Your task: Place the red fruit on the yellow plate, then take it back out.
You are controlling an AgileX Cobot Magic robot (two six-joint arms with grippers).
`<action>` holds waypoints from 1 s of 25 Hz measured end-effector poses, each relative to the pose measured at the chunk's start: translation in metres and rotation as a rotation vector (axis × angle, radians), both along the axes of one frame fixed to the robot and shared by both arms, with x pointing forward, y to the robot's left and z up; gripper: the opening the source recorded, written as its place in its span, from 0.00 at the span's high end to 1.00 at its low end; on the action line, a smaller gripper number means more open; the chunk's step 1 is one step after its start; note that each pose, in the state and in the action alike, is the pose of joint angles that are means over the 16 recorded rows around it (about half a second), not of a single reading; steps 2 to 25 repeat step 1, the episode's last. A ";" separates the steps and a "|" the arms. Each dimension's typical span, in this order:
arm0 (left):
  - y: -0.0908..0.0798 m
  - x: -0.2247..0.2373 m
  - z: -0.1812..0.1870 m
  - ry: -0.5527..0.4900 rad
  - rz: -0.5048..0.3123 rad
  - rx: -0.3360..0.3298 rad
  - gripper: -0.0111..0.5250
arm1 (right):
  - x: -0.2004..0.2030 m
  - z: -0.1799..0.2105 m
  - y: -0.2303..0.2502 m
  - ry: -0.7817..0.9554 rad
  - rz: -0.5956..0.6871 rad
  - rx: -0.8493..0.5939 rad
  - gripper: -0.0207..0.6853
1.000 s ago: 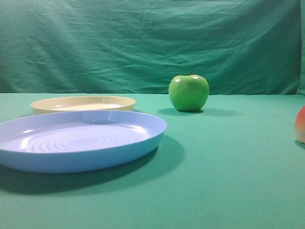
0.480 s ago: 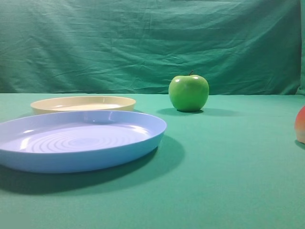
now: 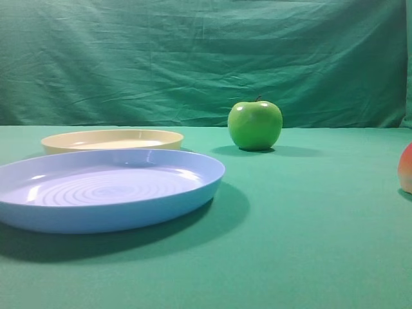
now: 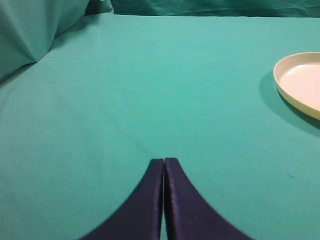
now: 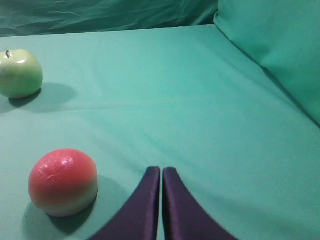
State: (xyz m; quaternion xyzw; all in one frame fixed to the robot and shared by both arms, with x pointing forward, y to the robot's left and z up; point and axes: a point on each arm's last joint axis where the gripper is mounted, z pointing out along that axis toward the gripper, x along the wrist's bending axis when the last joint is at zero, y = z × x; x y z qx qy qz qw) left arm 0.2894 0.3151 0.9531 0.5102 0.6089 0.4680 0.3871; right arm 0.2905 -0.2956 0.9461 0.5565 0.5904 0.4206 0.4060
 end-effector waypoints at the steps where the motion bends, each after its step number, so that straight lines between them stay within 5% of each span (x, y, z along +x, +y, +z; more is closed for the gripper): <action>1: 0.000 0.000 0.000 0.000 0.000 0.000 0.98 | 0.000 0.000 0.000 0.000 0.000 0.000 0.97; 25: 0.000 0.000 0.000 0.000 0.000 0.000 0.98 | 0.000 0.000 0.000 0.000 0.000 0.000 0.97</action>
